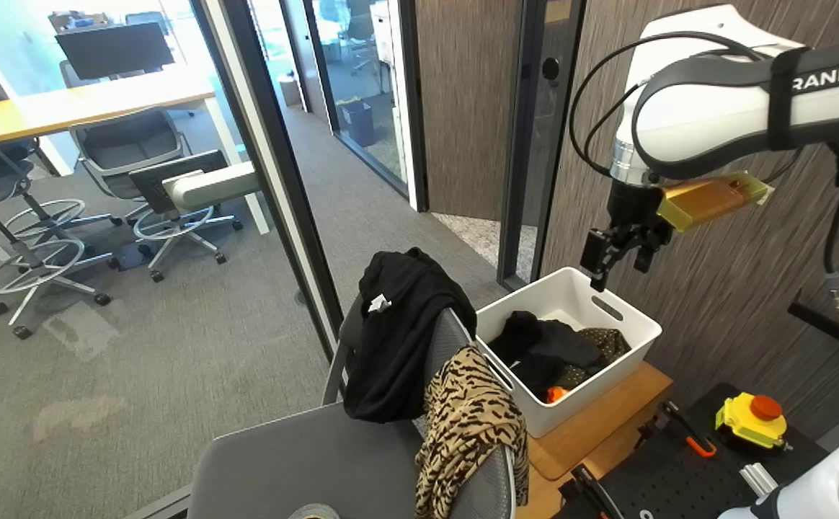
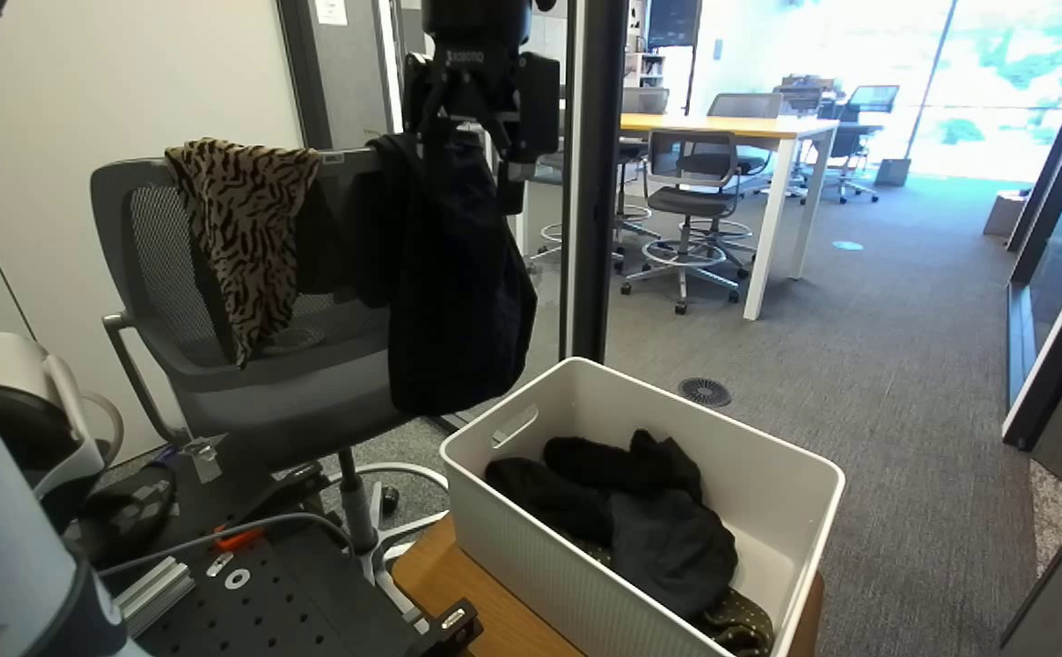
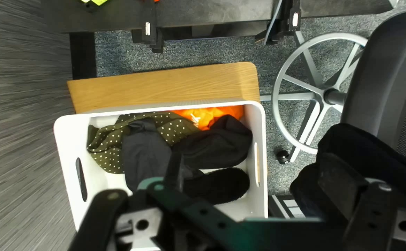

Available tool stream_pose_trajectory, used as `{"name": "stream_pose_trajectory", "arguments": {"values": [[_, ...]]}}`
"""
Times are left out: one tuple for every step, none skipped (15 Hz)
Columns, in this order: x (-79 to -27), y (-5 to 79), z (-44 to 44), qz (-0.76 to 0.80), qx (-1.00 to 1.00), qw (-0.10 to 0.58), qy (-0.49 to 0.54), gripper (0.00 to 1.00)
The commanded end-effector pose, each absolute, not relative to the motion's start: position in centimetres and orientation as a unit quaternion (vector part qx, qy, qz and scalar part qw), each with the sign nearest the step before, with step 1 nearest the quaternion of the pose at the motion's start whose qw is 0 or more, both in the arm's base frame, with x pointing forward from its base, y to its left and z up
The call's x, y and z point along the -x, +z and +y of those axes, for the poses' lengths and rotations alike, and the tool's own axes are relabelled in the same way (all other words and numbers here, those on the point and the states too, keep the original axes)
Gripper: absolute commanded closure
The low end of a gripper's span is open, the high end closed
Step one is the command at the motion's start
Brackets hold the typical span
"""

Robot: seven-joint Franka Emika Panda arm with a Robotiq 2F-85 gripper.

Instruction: Pick up the cloth with green and white dots from the box and put it on the chair's headrest

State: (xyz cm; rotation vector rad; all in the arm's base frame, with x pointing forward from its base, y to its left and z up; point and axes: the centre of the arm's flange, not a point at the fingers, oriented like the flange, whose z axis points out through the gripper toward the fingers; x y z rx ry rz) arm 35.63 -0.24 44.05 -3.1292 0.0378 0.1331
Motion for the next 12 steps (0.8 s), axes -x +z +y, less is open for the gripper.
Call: {"name": "stream_pose_trajectory", "arguments": {"values": [[-37.9,42.1,-3.3,0.059,0.998,-0.024,0.013,0.00],[-38.7,40.8,-4.7,0.079,0.996,-0.032,0.005,0.00],[-39.3,39.6,-5.9,0.095,0.995,-0.037,-0.001,0.00],[-39.8,38.0,-7.4,0.116,0.992,-0.043,-0.006,0.00],[-40.1,36.6,-8.6,0.133,0.990,-0.045,-0.012,0.00],[-40.3,34.8,-9.8,0.159,0.986,-0.041,-0.012,0.00],[-40.3,33.1,-10.9,0.191,0.981,-0.037,-0.009,0.00],[-40.2,31.3,-11.8,0.216,0.976,-0.026,-0.006,0.00],[-40.4,29.7,-12.4,0.237,0.971,-0.018,-0.003,0.00],[-40.4,28.2,-13.1,0.256,0.967,-0.012,0.002,0.00],[-40.6,26.6,-13.5,0.271,0.963,-0.005,0.005,0.00],[-40.9,24.6,-13.9,0.287,0.958,0.003,0.009,0.00]]}}
